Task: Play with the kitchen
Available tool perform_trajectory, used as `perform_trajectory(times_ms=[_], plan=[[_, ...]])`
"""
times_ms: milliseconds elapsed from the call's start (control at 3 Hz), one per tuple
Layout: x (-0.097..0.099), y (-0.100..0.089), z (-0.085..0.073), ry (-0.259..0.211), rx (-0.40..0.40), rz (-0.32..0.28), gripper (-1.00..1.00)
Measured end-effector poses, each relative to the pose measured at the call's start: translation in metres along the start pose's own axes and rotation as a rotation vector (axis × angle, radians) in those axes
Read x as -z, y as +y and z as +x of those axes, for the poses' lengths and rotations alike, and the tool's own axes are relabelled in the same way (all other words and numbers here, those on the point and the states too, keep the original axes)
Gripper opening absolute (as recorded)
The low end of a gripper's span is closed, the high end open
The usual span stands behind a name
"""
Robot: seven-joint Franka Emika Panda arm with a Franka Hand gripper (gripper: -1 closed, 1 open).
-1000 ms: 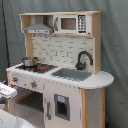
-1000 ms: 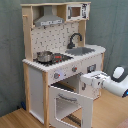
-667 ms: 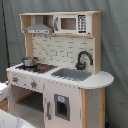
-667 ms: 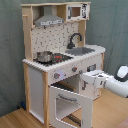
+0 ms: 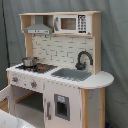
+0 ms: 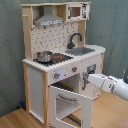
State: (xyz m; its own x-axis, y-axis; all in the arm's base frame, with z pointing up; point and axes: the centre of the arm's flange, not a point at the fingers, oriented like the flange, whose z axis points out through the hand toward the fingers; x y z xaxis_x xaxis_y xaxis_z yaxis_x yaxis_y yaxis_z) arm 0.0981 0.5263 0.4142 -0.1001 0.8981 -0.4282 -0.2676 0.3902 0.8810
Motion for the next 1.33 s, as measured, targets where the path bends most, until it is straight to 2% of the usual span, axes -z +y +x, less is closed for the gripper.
perform_trajectory(times_ms=[667, 1333], plan=[[0.026, 0.005, 0.042, 0.076, -0.144, -0.026, 1.0], [0.031, -0.003, 0.081, 0.125, -0.244, -0.022, 1.0]])
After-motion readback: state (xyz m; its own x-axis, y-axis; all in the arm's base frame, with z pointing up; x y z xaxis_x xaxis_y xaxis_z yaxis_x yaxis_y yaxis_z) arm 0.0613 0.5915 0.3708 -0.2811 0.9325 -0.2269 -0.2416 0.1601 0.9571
